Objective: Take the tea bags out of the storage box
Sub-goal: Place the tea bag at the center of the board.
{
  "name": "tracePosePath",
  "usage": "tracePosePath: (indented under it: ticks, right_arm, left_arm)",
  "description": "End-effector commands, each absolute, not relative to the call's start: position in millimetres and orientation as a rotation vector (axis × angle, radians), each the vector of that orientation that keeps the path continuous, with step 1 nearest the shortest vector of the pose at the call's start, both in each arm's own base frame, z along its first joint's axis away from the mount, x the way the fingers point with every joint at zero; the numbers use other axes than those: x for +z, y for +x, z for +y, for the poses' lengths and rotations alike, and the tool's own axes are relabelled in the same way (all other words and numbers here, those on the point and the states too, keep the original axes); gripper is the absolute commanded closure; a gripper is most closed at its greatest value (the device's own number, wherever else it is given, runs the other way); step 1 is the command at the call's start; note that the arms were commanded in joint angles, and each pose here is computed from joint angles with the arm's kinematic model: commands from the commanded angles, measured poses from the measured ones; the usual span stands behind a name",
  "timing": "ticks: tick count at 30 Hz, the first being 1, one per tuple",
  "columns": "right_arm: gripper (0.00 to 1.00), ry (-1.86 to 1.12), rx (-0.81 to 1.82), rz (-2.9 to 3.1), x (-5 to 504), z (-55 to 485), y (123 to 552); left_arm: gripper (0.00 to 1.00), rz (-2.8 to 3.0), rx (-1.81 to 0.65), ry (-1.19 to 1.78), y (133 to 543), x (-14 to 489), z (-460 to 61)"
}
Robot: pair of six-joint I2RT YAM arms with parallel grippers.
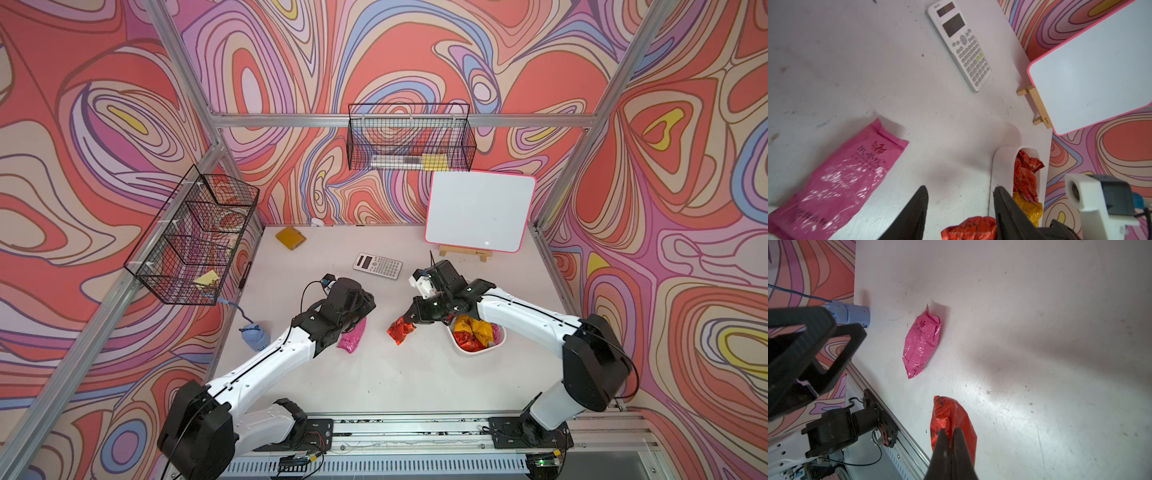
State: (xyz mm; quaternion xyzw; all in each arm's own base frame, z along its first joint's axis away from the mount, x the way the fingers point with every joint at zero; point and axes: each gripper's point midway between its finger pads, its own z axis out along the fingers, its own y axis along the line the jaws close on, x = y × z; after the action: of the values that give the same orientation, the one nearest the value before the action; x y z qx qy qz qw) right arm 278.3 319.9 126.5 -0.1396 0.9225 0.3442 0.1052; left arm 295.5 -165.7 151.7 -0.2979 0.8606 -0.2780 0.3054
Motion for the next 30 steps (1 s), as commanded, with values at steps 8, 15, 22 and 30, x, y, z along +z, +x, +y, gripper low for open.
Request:
tracePosePath:
  ticks: [8, 15, 22, 30]
  right_arm:
    - [1.0, -0.625, 1.052, 2.887, 63.4, 370.3, 293.6]
    - [0.81, -0.6, 0.908, 2.885, 48.1, 373.1, 320.3]
    - [0.53, -0.494, 0.663, 2.667, 110.8, 340.2, 347.2]
    - [0.54, -0.023, 0.192, 2.622, 151.2, 214.9, 323.0]
  left_arm:
    - [0.45, 2.252, -0.63, -0.874, 249.8, 137.1, -117.2]
    - [0.45, 2.264, -0.688, -0.808, 247.2, 143.7, -125.1]
    - [0.43, 2.31, -0.751, -0.722, 259.7, 156.5, -159.7]
    - [0.43, 2.387, -0.97, -0.564, 277.6, 161.9, -258.2]
